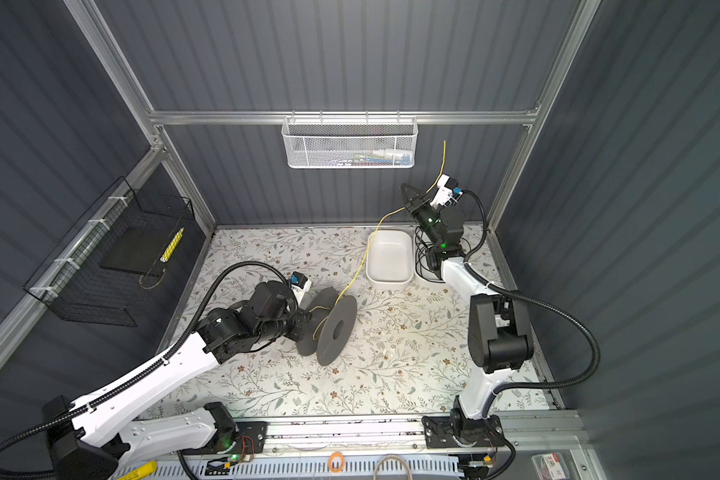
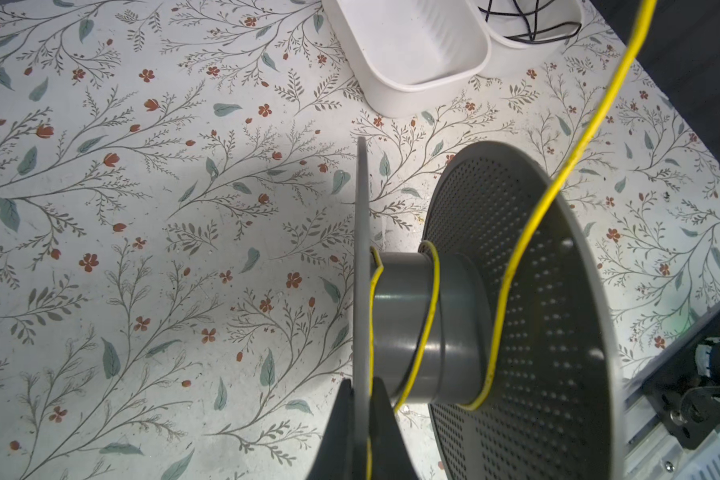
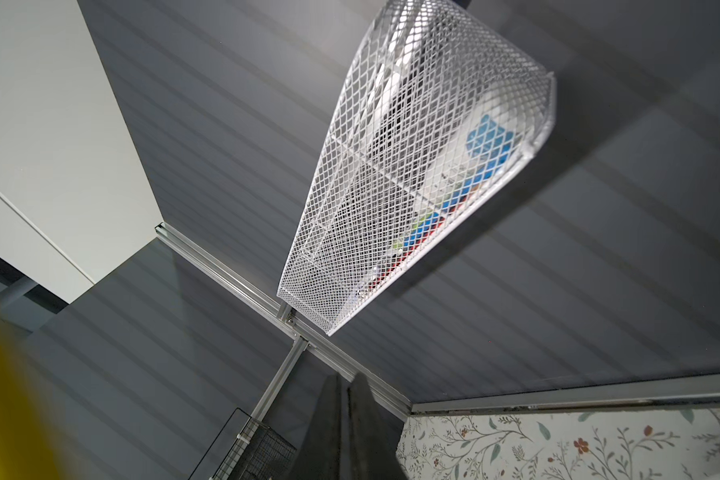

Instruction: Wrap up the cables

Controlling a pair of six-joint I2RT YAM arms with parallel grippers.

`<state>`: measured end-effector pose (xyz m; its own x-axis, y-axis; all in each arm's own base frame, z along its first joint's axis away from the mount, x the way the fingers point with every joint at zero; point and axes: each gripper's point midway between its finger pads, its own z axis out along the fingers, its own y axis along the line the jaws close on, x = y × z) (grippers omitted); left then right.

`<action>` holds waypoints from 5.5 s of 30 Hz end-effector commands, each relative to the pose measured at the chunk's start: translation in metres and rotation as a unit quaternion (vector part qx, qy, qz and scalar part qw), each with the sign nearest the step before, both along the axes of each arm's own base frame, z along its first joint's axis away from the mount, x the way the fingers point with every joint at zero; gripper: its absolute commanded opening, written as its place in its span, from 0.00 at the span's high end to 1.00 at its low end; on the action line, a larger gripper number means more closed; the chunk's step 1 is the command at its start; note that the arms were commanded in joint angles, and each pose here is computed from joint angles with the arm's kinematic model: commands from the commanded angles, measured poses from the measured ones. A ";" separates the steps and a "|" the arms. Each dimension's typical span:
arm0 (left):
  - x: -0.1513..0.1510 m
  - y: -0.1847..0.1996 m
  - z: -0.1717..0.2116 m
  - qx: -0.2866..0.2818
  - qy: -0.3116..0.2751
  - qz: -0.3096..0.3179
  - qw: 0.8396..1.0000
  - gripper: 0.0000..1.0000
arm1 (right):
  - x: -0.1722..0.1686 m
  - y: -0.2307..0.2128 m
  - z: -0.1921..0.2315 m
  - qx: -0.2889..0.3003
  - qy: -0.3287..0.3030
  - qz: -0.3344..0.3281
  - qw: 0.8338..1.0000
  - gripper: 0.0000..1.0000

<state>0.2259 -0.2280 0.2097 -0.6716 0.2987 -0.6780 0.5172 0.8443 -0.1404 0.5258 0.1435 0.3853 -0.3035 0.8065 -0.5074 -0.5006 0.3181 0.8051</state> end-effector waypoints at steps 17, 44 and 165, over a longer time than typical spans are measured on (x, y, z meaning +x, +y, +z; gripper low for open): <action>-0.018 0.022 0.082 -0.016 -0.081 -0.033 0.996 1.00 | 0.019 -0.069 -0.018 -0.192 0.059 -0.138 0.970 1.00; 0.089 -0.015 0.291 -0.228 -0.274 0.117 0.927 1.00 | -0.138 0.015 -0.212 -0.263 0.182 -0.156 0.934 1.00; 0.120 -0.066 -0.010 0.274 0.021 -0.117 0.954 1.00 | -0.068 -0.020 -0.166 -0.147 0.278 0.069 0.947 0.24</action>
